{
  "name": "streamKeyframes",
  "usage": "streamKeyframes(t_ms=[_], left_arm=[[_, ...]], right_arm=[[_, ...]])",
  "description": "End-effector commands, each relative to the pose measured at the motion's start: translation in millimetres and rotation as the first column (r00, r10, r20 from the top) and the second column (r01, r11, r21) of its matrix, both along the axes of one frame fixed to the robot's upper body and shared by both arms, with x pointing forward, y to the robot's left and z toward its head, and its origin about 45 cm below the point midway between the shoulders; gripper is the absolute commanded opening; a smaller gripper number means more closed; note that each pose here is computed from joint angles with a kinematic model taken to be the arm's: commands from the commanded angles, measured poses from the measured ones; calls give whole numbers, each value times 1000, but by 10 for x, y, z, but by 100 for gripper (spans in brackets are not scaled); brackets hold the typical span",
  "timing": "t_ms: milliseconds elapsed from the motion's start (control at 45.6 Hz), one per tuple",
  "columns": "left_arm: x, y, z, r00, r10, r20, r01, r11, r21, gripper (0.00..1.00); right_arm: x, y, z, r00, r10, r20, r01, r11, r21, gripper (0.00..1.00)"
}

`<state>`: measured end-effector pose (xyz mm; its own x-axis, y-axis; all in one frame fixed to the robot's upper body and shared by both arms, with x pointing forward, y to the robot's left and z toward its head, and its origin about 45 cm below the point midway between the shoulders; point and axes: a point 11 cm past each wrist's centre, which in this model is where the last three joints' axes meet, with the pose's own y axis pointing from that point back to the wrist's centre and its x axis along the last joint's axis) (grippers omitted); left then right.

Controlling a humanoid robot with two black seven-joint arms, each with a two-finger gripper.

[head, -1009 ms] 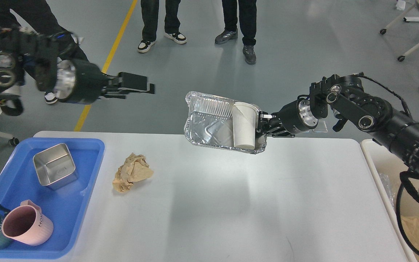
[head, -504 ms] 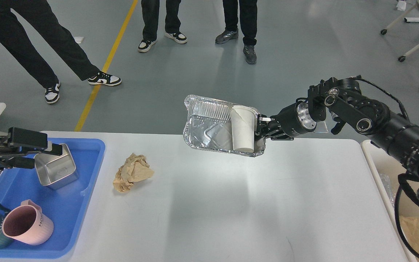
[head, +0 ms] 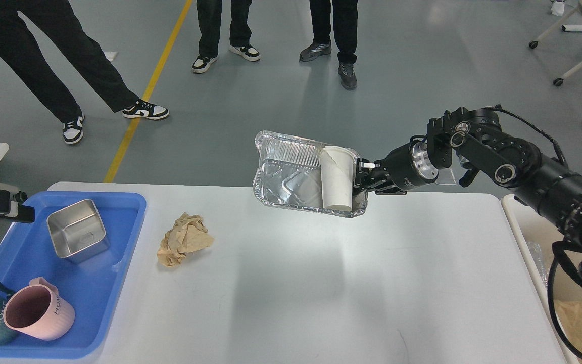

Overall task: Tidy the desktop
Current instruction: 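Withdraw the left gripper back toward the blue tub, then reach the left gripper to the crumpled brown paper and grasp it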

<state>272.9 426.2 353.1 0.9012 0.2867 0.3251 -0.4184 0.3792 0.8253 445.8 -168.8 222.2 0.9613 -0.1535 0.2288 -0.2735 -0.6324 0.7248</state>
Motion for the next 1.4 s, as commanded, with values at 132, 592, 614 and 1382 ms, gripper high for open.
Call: streamKeyframes(t_ms=[132,592,614,1382], left_arm=[[590,-312,-704,971,-6,240,-33,987,155,94],[1198,-1122,-1919,963,-100,250,20,952,304,94],[1162,-1154,-1996,966,-102,236,27,953,302,94],[1120,-1641,-2815,962,-140,235,45,929,368,95]], right_arm=[[-12,91,-8,1000,12,1,-12,1000,6,0],[5,-27,26,1000,-3,9,3,1000,5,0],[3,-43,25,1000,-4,9,4,1000,4,0],[-43,-110,-57,1000,-15,-10,15,1000,10,0]])
